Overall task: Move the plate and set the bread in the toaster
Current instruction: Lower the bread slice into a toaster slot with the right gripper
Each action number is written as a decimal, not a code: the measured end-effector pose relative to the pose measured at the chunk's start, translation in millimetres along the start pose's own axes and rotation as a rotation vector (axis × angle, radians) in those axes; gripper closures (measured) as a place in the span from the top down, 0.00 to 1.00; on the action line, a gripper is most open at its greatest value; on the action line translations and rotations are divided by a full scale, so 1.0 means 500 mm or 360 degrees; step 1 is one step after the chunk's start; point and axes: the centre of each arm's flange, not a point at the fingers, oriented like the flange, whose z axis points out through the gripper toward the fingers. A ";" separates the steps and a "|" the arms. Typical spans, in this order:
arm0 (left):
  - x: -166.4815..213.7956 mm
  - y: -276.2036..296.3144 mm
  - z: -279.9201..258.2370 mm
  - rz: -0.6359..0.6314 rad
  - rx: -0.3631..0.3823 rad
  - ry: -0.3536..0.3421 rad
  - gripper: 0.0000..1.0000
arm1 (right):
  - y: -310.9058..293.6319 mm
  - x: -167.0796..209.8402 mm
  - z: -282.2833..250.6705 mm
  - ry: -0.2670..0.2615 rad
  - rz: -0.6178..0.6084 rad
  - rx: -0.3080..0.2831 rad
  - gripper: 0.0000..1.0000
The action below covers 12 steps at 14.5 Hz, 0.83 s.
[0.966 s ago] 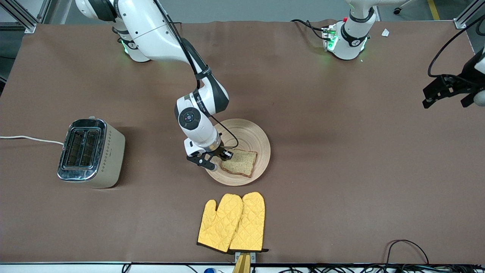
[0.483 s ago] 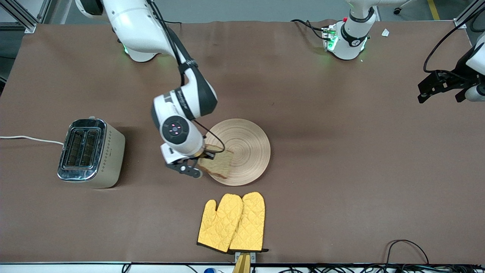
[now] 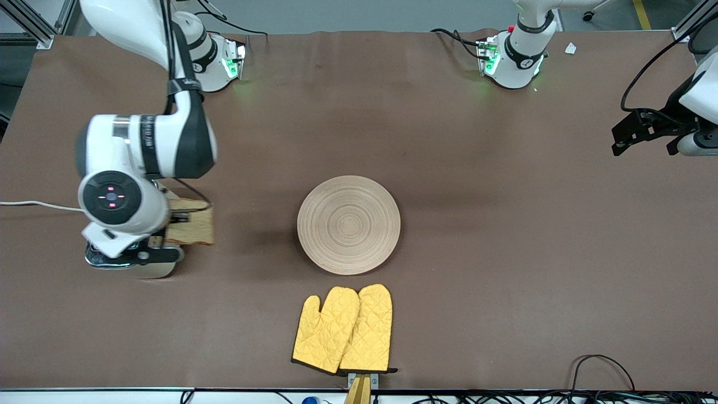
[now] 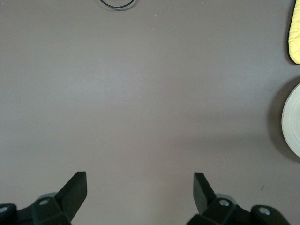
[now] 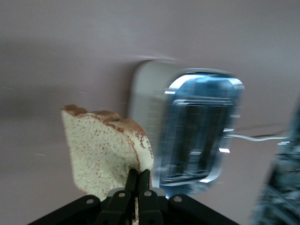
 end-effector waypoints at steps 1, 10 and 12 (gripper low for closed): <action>0.000 0.001 0.000 0.0002 0.0000 0.0000 1.00 | 0.029 -0.007 0.000 -0.0027 -0.0021 -0.0112 0.04; -0.003 0.025 -0.007 0.0034 -0.0002 0.0012 1.00 | 0.110 0.001 0.080 -0.0180 -0.0017 -0.0536 0.04; -0.003 0.023 -0.007 0.0030 -0.0001 0.0012 1.00 | 0.112 0.013 0.103 -0.0186 -0.0017 -0.0540 0.04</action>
